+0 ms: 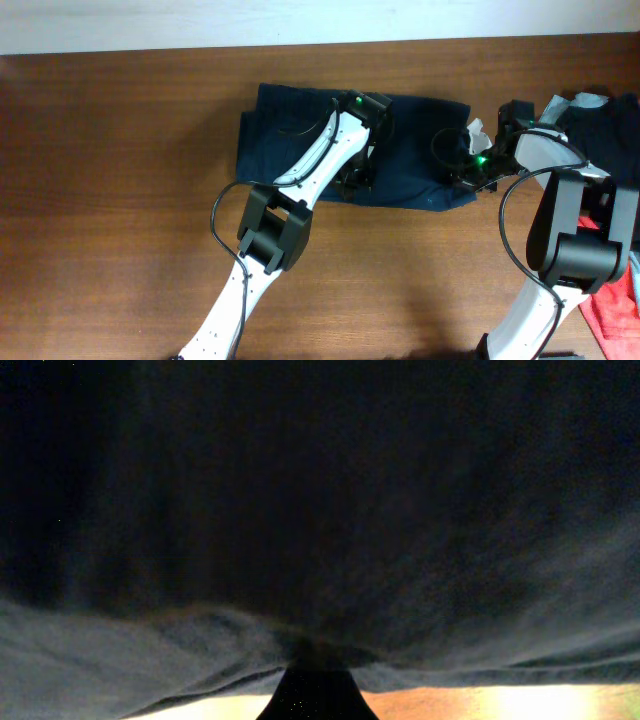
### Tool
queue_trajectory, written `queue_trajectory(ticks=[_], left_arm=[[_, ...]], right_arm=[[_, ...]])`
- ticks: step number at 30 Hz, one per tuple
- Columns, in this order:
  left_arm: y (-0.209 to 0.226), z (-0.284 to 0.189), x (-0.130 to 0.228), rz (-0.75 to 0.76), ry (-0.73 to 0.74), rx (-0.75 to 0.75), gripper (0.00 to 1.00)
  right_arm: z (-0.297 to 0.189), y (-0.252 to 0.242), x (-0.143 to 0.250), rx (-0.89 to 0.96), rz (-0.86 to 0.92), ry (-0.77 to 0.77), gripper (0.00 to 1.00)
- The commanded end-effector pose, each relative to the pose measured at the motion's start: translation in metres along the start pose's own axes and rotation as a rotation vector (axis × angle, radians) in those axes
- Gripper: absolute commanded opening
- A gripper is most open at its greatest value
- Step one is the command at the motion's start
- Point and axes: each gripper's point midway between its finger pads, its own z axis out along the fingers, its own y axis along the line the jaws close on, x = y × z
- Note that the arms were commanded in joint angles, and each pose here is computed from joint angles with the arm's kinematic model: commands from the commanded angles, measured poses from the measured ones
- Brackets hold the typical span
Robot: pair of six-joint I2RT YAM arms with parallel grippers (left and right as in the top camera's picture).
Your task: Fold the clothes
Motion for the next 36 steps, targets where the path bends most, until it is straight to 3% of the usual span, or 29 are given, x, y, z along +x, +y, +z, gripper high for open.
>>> queue_trajectory(ticks=[1, 8, 15, 17, 18, 20, 22, 24, 29, 36], left_arm=[[0.005, -0.042, -0.002, 0.01, -0.09, 0.011, 0.0], [0.051, -0.146, -0.026, -0.06, -0.428, -0.073, 0.0], [0.131, -0.163, -0.022, -0.207, -0.434, -0.142, 0.09], [0.155, -0.16, -0.021, -0.258, -0.421, -0.14, 0.21], [0.168, -0.16, -0.02, -0.284, -0.417, -0.14, 0.37], [0.19, -0.157, -0.02, -0.329, -0.411, -0.139, 0.56], [0.205, -0.153, -0.02, -0.341, -0.403, -0.115, 0.82], [0.211, -0.146, -0.022, -0.317, -0.391, -0.043, 0.93], [0.212, -0.119, -0.026, -0.262, -0.35, 0.147, 0.99], [0.231, -0.059, -0.023, -0.319, -0.275, 0.213, 0.99]], right_arm=[[0.018, -0.022, 0.015, 0.085, 0.025, 0.056, 0.2], [0.019, -0.021, 0.015, 0.08, 0.025, 0.057, 0.2], [0.018, -0.021, 0.017, 0.081, 0.028, 0.063, 0.2], [0.018, -0.021, 0.017, 0.08, 0.028, 0.063, 0.2], [0.018, -0.021, 0.017, 0.08, 0.028, 0.062, 0.2], [0.018, -0.021, 0.016, 0.081, 0.028, 0.062, 0.21], [0.018, -0.021, 0.016, 0.081, 0.028, 0.062, 0.21], [0.018, -0.021, 0.016, 0.081, 0.028, 0.062, 0.21], [0.018, -0.021, 0.016, 0.081, 0.028, 0.062, 0.24], [0.018, -0.021, 0.017, 0.081, 0.028, 0.062, 0.24]])
